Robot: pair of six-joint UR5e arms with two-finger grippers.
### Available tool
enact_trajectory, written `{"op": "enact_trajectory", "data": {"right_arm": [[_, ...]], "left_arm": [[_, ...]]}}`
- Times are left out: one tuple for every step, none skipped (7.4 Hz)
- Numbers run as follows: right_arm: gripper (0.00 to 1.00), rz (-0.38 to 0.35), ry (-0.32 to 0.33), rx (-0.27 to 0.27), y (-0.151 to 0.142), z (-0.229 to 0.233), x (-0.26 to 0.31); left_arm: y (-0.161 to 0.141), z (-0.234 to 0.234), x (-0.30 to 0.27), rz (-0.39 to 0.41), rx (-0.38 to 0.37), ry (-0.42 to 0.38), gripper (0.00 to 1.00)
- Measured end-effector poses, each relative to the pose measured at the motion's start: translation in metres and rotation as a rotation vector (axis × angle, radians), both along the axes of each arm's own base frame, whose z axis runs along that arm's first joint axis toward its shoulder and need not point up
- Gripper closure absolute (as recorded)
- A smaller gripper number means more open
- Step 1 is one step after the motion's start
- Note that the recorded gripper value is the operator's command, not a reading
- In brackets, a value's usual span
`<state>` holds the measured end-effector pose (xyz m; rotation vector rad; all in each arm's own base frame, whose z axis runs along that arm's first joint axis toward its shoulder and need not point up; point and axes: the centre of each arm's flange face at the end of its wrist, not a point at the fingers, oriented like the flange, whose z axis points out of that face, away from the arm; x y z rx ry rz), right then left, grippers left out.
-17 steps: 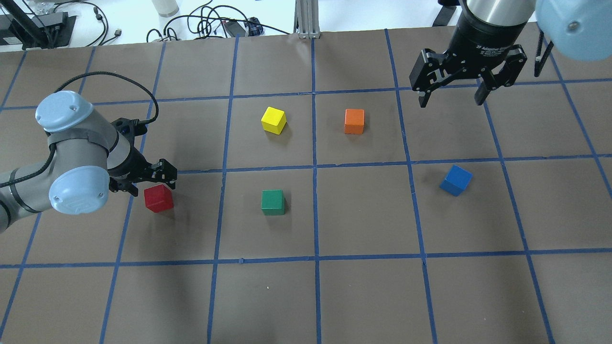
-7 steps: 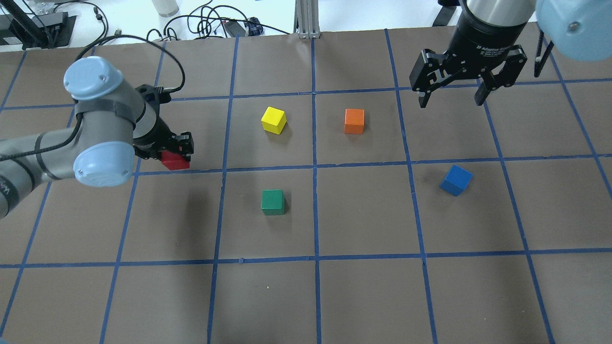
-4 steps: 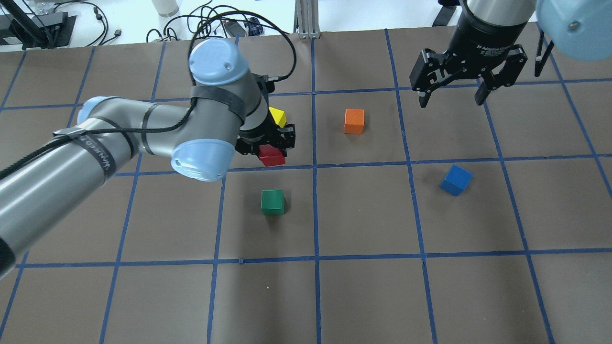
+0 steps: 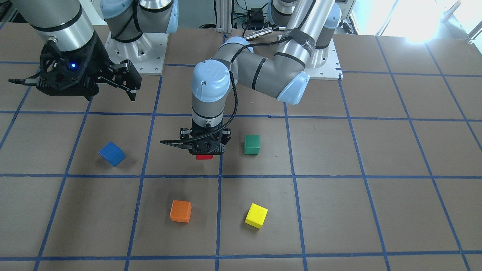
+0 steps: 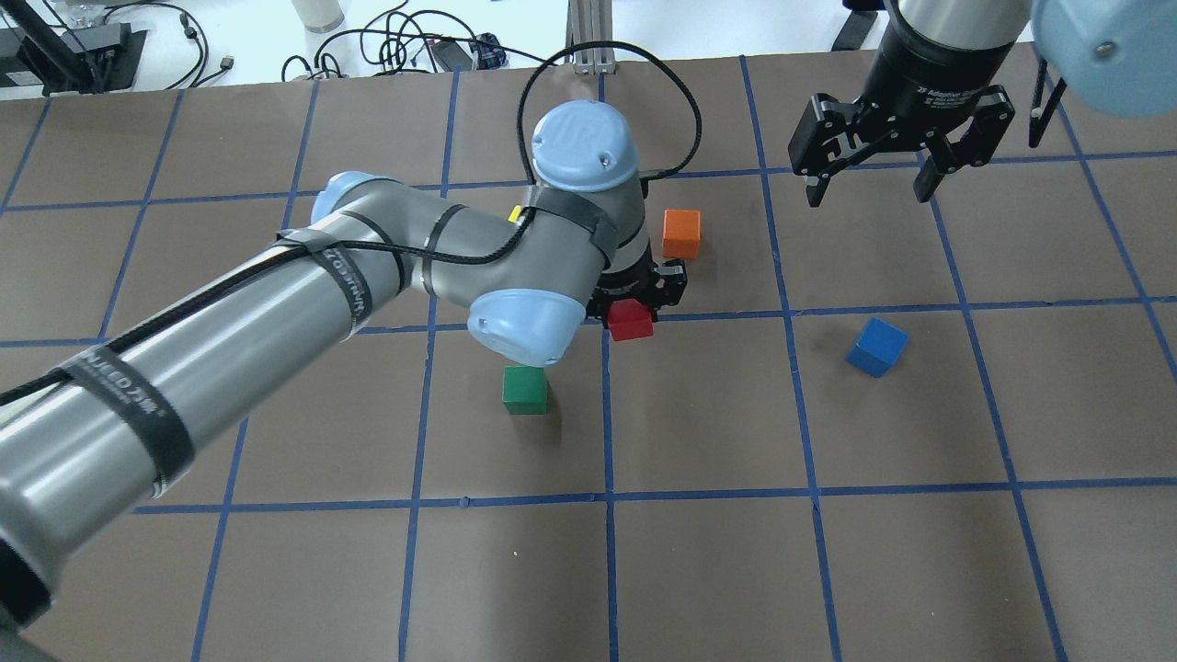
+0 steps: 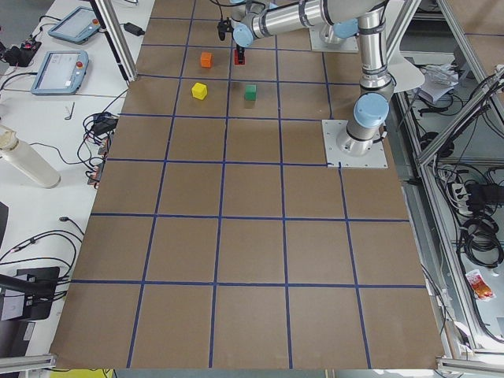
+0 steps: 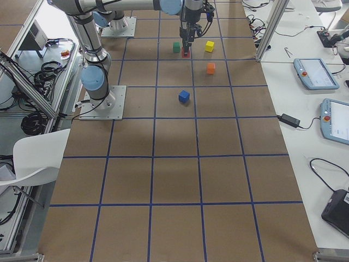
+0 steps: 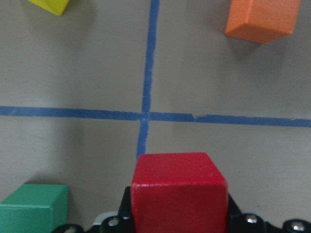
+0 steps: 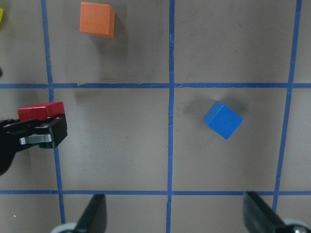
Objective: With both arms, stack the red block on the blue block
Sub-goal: 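Carry the red cube with the left gripper toward the table center, then set the red cube down beside the orange cube and release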
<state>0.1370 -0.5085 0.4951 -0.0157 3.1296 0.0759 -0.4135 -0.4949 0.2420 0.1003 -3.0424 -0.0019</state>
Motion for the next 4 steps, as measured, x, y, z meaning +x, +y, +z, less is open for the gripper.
{"op": "enact_trajectory", "data": {"right_arm": [[0.0,0.0,0.0,-0.001,0.0,0.0,0.0],[0.0,0.0,0.0,-0.001,0.0,0.0,0.0],[0.0,0.0,0.0,-0.001,0.0,0.0,0.0],[0.0,0.0,0.0,-0.001,0.0,0.0,0.0]], "left_arm": [[0.003,-0.017,-0.011,-0.005,0.012,-0.009,0.44],[0.005,-0.031,-0.018,-0.01,0.017,-0.015,0.0],[0.005,-0.041,-0.022,-0.013,0.02,-0.018,0.0],[0.005,-0.041,-0.023,-0.017,0.015,-0.016,0.0]]}}
